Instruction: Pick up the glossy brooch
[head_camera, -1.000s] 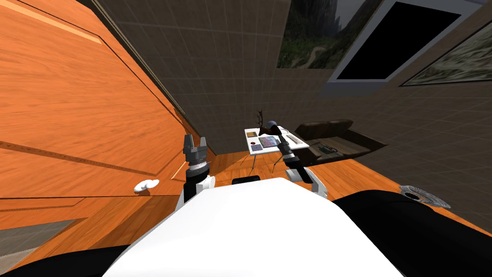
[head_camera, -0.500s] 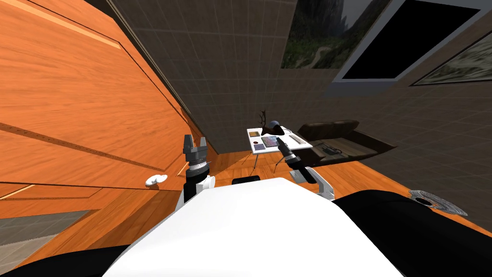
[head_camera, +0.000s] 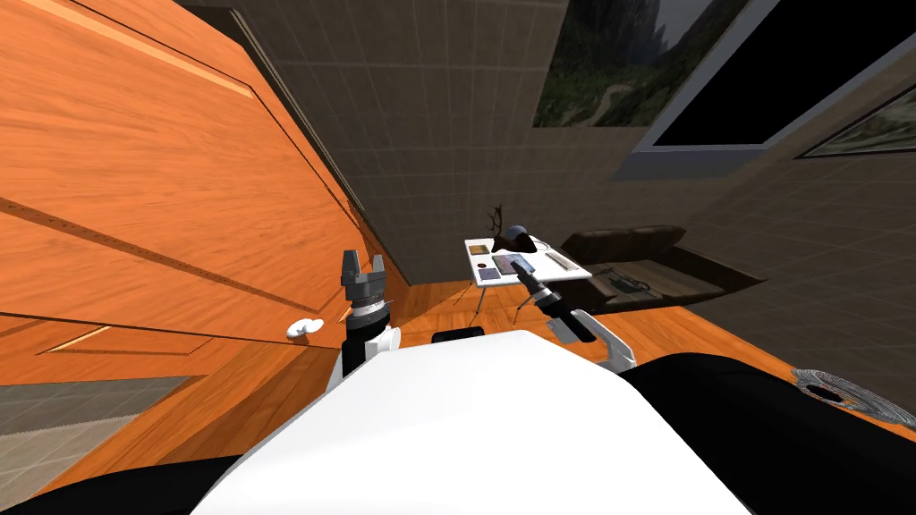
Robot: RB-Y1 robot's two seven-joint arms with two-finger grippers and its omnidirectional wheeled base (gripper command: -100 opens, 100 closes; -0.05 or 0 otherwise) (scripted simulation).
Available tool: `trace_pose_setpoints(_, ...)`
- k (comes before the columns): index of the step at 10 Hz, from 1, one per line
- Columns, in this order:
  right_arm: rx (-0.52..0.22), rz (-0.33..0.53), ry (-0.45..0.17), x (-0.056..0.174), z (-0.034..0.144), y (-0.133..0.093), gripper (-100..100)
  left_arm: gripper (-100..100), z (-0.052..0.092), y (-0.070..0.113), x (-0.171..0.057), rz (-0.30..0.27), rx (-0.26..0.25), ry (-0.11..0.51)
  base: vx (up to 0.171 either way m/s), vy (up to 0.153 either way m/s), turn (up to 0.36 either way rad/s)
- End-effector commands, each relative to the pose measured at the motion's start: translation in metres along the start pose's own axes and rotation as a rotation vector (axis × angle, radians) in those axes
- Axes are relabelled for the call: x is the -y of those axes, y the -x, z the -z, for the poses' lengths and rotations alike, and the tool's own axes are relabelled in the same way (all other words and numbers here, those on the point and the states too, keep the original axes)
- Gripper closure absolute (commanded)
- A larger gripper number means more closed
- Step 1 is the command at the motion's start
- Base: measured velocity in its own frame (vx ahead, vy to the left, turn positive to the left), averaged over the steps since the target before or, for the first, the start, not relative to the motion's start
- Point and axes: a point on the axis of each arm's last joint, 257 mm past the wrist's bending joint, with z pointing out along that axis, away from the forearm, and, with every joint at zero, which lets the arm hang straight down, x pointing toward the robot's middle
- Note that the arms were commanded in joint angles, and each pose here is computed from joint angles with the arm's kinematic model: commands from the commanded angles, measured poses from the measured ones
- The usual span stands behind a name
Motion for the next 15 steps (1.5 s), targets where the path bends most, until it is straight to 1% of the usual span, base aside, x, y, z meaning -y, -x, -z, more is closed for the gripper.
trace_pose_setpoints(1,-0.059,0.057,-0.02,0.013,0.007,-0.009,-100,0,0.0,0.0,0.0,0.0,0.0,0.0,0.027,0.056,0.076)
trace_pose_setpoints(2,-0.077,0.072,-0.017,0.012,0.006,-0.009,-100,0,0.0,0.0,0.0,0.0,0.0,0.0,0.023,0.058,0.061)
trace_pose_setpoints(3,-0.124,0.116,-0.036,0.024,0.013,-0.018,-100,0,0.0,0.0,0.0,0.0,0.0,0.0,0.027,0.085,0.15)
trace_pose_setpoints(4,-0.142,0.132,-0.032,0.024,0.013,-0.018,-100,0,0.0,0.0,0.0,0.0,0.0,0.0,0.03,0.066,0.065)
trace_pose_setpoints(5,-0.19,0.175,-0.051,0.036,0.021,-0.026,-100,0,0.0,0.0,0.0,0.0,0.0,0.0,0.04,0.067,0.121)
trace_pose_setpoints(6,-0.21,0.192,-0.046,0.036,0.021,-0.026,-100,0,0.0,0.0,0.0,0.0,0.0,0.0,0.041,0.056,0.066)
trace_pose_setpoints(7,-0.26,0.236,-0.064,0.049,0.03,-0.034,-100,0,0.0,0.0,0.0,0.0,0.0,0.0,0.06,0.088,0.154)
trace_pose_setpoints(8,-0.281,0.255,-0.059,0.049,0.03,-0.034,-100,0,0.0,0.0,0.0,0.0,0.0,0.0,0.045,0.062,0.052)
trace_pose_setpoints(9,-0.332,0.299,-0.076,0.062,0.04,-0.041,-100,0,0.0,0.0,0.0,0.0,0.0,0.0,0.051,0.057,0.109)
trace_pose_setpoints(10,-0.353,0.316,-0.071,0.062,0.04,-0.04,-100,0,0.0,0.0,0.0,0.0,0.0,0.0,0.046,0.045,0.08)
trace_pose_setpoints(11,-0.406,0.36,-0.086,0.076,0.051,-0.047,-100,0,0.0,0.0,0.0,0.0,0.0,0.0,0.059,0.06,0.176)
trace_pose_setpoints(12,-0.428,0.38,-0.08,0.076,0.051,-0.046,-100,0,0.0,0.0,0.0,0.0,0.0,0.0,0.054,0.05,0.056)
trace_pose_setpoints(13,-0.482,0.423,-0.095,0.089,0.063,-0.052,-100,0,0.0,0.0,0.0,0.0,0.0,0.0,0.059,0.066,0.106)
trace_pose_setpoints(14,-0.502,0.441,-0.09,0.09,0.063,-0.05,-100,0,0.0,0.0,0.0,0.0,0.0,0.0,0.055,0.063,0.082)
trace_pose_setpoints(15,-0.507,0.445,-0.088,0.09,0.063,-0.05,-100,0,0.0,0.0,0.0,0.0,0.0,0.0,0.024,0.028,-0.008)
